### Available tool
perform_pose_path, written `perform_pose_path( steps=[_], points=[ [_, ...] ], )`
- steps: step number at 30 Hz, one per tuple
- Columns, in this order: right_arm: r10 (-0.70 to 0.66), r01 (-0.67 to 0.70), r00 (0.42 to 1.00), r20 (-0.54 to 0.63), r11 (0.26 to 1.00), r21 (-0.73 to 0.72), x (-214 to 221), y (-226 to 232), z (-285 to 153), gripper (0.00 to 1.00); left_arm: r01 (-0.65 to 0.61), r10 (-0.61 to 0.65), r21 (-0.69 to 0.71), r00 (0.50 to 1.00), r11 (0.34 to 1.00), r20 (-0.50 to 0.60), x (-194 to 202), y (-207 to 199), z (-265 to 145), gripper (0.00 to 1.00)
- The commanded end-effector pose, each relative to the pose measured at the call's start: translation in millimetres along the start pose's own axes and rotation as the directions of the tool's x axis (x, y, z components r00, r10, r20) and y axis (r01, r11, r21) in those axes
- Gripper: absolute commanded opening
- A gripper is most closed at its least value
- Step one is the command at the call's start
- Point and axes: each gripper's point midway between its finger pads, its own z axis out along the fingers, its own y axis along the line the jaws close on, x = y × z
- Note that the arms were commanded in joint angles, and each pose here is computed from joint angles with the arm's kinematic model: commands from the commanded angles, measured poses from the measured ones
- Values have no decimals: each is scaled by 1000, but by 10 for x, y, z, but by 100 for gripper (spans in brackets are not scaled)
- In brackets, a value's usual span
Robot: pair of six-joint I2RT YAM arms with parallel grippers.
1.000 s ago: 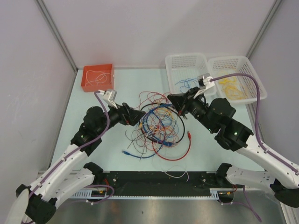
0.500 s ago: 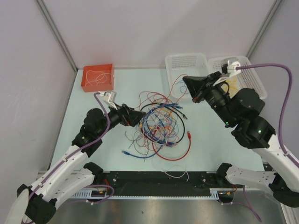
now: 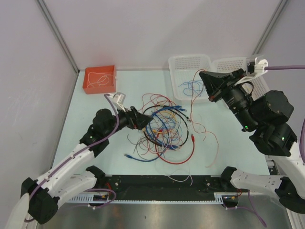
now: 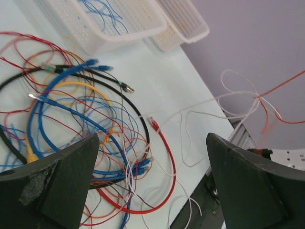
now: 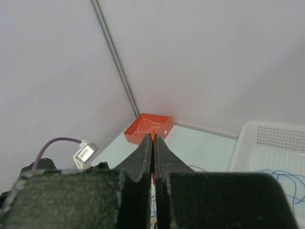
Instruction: Untangle the cables
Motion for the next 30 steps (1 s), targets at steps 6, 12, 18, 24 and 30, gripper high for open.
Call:
perform_pose_path(
  steps=[6,12,18,24,30],
  points=[
    [-4,4,1000,-30,1000,-7,107,15,28,0,-131,156,241,984,962,-84,541,-692,319,99],
    [12,-12,999,-33,1000,-20,103,44,12,0,-183,200,310,980,933,-23,686,-852,428,100],
    [33,-35,998,-51,999,-40,85,91,-46,0,-236,237,144,972,961,9,672,-533,684,100],
    [32,-33,998,-58,999,-24,103,45,-113,0,-275,279,120,960,954,-10,677,-500,894,64],
    [23,-24,998,-62,1000,-14,127,9,-151,0,-268,282,192,958,944,-53,742,-631,866,0]
  ],
)
